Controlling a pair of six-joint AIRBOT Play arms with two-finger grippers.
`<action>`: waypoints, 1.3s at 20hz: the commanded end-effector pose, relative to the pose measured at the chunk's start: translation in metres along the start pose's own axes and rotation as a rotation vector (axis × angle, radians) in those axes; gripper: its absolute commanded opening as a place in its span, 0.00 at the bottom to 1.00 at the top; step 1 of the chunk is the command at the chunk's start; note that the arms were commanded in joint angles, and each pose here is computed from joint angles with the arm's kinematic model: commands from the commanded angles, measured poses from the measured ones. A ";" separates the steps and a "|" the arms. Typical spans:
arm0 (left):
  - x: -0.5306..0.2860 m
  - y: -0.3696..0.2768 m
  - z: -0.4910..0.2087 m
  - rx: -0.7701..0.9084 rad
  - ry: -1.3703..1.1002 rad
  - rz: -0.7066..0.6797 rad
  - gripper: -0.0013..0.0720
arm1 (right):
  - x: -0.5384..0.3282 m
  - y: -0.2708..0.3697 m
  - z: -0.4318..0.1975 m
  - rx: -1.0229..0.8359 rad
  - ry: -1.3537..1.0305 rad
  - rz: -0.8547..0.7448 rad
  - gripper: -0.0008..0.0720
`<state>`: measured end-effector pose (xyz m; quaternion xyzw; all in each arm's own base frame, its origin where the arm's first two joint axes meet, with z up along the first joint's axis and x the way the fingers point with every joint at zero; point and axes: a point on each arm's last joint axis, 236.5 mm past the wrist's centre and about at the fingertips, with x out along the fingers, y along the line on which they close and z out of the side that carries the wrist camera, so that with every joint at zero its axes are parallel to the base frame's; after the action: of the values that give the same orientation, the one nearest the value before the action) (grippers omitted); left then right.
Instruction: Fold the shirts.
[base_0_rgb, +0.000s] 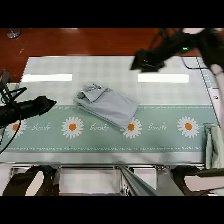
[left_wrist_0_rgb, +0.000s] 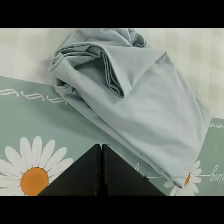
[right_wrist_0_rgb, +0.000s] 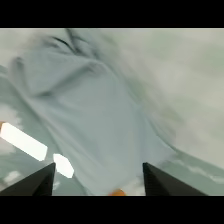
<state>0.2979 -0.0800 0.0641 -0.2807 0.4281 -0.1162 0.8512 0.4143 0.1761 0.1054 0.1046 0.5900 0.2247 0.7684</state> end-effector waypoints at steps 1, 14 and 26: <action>0.003 -0.003 -0.006 0.028 0.016 -0.008 0.05 | -0.031 -0.102 -0.076 0.253 -0.202 -0.345 0.88; 0.037 -0.028 -0.037 0.097 0.136 -0.056 0.05 | 0.173 -0.021 -0.156 0.664 0.016 0.198 0.87; 0.037 -0.029 -0.037 0.093 0.139 -0.057 0.05 | 0.067 0.095 0.024 0.114 -0.187 0.375 0.04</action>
<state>0.2920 -0.1334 0.0391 -0.2440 0.4711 -0.1793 0.8285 0.3990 0.2903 0.0103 0.3263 0.5652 0.2650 0.7098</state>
